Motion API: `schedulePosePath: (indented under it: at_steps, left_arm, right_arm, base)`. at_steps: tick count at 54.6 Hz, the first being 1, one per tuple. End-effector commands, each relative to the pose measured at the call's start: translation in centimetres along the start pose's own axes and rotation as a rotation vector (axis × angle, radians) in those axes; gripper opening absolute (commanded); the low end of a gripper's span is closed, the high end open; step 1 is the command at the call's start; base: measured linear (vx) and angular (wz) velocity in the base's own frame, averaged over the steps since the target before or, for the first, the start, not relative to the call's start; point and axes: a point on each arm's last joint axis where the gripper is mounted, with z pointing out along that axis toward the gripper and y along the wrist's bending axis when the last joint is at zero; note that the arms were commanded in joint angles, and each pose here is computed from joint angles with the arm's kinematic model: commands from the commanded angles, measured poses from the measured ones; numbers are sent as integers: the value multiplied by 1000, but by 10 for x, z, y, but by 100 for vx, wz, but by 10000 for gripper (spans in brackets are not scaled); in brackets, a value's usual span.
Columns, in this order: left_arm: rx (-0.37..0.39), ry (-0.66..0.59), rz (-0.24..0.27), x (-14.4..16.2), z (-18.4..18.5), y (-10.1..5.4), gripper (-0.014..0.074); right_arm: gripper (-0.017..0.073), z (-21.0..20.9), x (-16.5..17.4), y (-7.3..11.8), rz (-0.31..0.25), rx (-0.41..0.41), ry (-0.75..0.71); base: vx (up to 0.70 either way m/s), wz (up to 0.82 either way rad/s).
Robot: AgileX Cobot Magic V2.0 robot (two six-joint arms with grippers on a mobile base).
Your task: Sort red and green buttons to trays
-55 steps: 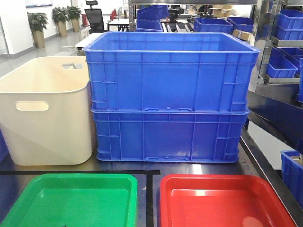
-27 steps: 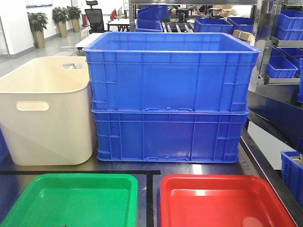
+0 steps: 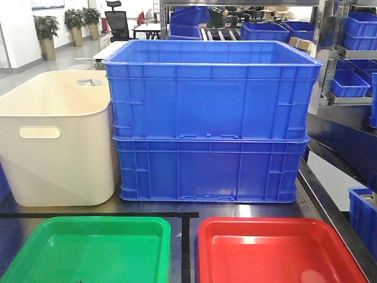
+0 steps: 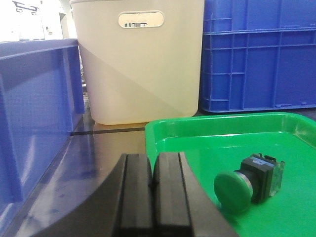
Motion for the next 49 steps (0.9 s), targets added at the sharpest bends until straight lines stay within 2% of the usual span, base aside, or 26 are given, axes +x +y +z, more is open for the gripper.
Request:
schedulePosePath:
  at_steps: [1, 49]
  left_arm:
    - [7, -93, -13, -14, -1, 0, -6]
    - [7, -93, -13, -14, -1, 0, -6]
  right_arm:
    - [-9, 0, -1, 1, 1, -17, -66]
    - [-9, 0, -1, 1, 7, -17, -66]
  base:
    - [0, 0]
    - [0, 0]
